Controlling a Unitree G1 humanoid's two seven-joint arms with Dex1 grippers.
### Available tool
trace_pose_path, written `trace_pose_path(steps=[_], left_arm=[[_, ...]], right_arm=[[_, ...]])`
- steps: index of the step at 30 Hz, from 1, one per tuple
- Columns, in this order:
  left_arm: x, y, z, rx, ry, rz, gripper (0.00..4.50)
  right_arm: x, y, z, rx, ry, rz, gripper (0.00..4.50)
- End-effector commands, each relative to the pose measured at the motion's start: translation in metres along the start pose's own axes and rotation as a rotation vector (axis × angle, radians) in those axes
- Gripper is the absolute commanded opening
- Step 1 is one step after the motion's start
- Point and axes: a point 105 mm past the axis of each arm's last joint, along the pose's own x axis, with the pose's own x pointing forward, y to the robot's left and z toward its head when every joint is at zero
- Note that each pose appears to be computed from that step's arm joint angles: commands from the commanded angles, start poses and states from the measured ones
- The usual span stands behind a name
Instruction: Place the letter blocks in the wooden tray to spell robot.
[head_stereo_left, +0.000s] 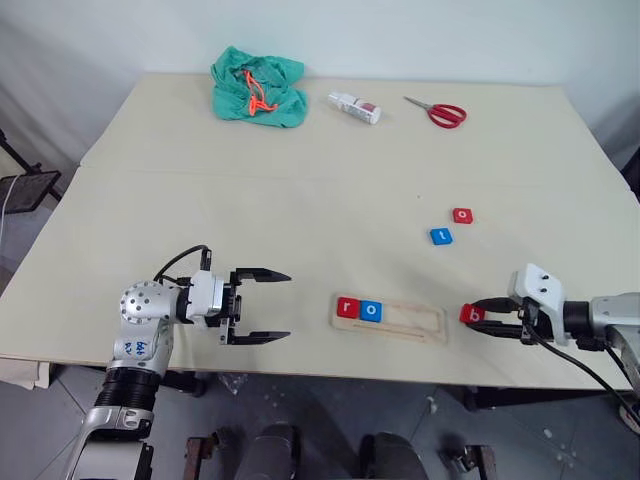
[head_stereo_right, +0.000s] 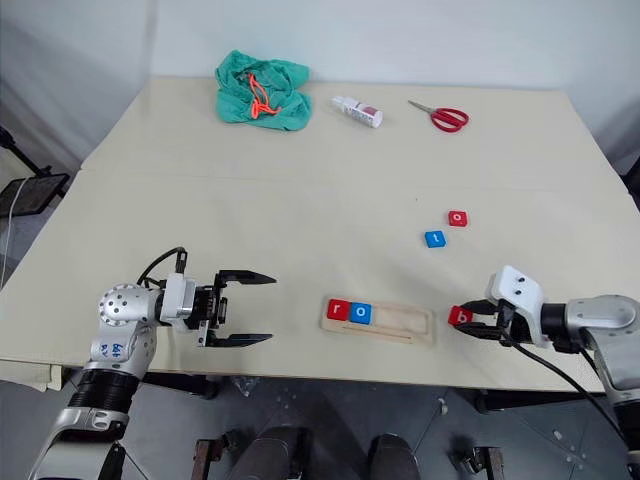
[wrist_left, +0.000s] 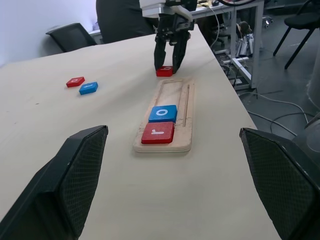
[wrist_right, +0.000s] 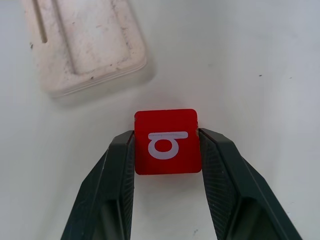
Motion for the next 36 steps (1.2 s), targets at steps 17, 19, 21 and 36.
trace_pose_path(steps=[17, 19, 21, 36], left_arm=[[0.007, 0.008, 0.002, 0.045, -0.041, -0.029, 4.5], [0.006, 0.007, 0.001, 0.044, -0.041, -0.025, 4.5], [0.007, 0.006, 0.001, 0.044, -0.041, -0.02, 4.5], [0.007, 0.003, 0.002, 0.046, -0.036, 0.012, 4.5]], right_arm=[[0.047, 0.045, 0.082, -0.069, -0.075, 0.173, 1.46], [0.051, 0.046, 0.081, -0.075, -0.076, 0.183, 1.46], [0.056, 0.047, 0.079, -0.084, -0.069, 0.19, 1.46], [0.067, 0.057, 0.08, -0.09, -0.107, 0.244, 3.19]])
